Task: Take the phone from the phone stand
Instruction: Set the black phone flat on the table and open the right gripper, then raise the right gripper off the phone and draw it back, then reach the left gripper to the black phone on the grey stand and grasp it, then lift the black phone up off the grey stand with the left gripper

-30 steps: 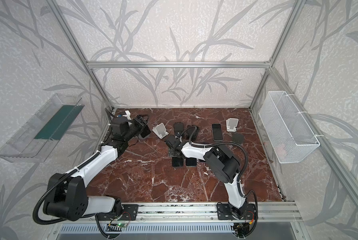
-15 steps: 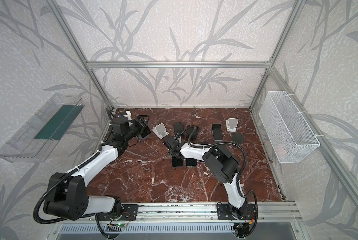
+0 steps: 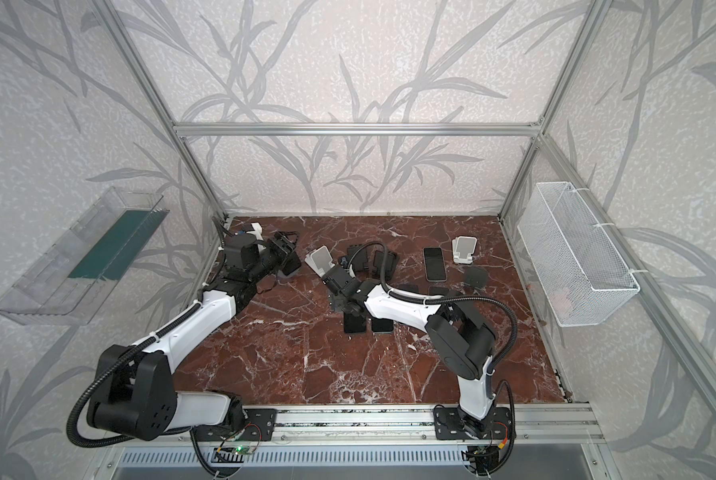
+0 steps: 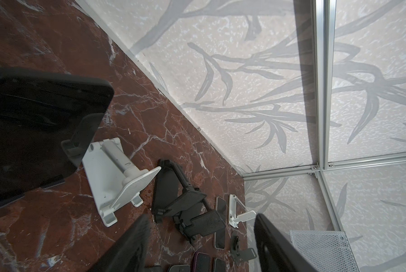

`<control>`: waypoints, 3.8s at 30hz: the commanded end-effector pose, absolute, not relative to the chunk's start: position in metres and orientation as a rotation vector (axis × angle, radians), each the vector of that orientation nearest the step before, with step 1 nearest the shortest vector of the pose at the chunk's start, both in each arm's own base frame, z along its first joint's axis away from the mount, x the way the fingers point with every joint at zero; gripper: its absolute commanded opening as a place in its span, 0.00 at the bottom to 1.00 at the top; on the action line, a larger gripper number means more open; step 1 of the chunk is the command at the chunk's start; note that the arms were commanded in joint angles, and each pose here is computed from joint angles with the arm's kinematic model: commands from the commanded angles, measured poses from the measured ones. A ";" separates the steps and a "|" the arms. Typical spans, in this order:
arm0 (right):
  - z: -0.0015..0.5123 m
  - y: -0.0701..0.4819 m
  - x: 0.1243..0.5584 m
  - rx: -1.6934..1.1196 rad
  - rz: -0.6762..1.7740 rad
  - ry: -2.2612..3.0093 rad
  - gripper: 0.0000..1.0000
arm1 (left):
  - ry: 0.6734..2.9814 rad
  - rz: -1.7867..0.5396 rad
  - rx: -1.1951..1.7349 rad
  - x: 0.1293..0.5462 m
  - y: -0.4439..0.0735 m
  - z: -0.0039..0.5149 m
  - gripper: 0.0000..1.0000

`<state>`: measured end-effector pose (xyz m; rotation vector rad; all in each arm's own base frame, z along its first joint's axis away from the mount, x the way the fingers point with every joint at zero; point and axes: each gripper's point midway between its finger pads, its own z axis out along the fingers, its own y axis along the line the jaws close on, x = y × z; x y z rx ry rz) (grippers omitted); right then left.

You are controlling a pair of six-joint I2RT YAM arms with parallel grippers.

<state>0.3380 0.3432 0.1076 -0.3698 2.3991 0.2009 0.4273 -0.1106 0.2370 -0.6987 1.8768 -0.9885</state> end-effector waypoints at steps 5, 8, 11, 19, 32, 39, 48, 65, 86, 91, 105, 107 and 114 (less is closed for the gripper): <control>0.187 0.318 0.308 -0.494 0.176 2.226 0.92 | 1.869 -1.007 -0.650 0.429 -0.114 0.250 0.77; 0.185 0.317 0.278 -0.501 0.429 2.173 0.94 | 1.884 -1.030 -0.652 0.432 -0.118 0.245 0.94; 0.174 0.297 0.259 -0.452 0.541 2.098 0.97 | 1.902 -0.965 -0.649 0.431 -0.112 0.240 0.99; 0.194 0.257 0.251 -0.453 0.571 1.821 0.99 | 1.884 -0.745 -0.572 0.425 -0.090 0.253 0.99; 0.168 0.155 0.272 -0.233 0.155 1.934 0.97 | 1.744 -0.659 -0.613 0.426 -0.067 0.261 0.99; 0.175 0.107 0.264 -0.046 0.110 1.840 0.97 | 1.850 -0.235 -0.684 0.412 -0.030 0.238 0.82; 0.158 0.134 0.263 -0.149 0.136 1.909 0.99 | 1.951 0.114 -0.739 0.413 -0.015 0.238 0.99; 0.153 0.115 0.268 -0.011 0.033 1.779 0.99 | 1.880 0.804 -0.780 0.469 -0.049 0.256 0.99; 0.148 0.127 0.271 -0.049 0.064 1.804 0.99 | 2.056 0.640 -0.774 0.479 -0.065 0.167 0.99; 0.145 0.130 0.273 -0.062 0.058 1.818 0.99 | 2.075 0.605 -0.791 0.484 -0.063 0.155 0.99; 0.143 0.136 0.275 -0.095 0.060 1.827 0.99 | 2.071 0.670 -0.835 0.481 -0.047 0.156 0.99; 0.142 0.138 0.275 -0.102 0.065 1.830 0.99 | 2.080 0.650 -0.841 0.483 -0.046 0.154 0.99; 0.140 0.144 0.277 -0.125 0.073 1.845 0.99 | 2.073 0.655 -0.830 0.484 -0.043 0.151 0.99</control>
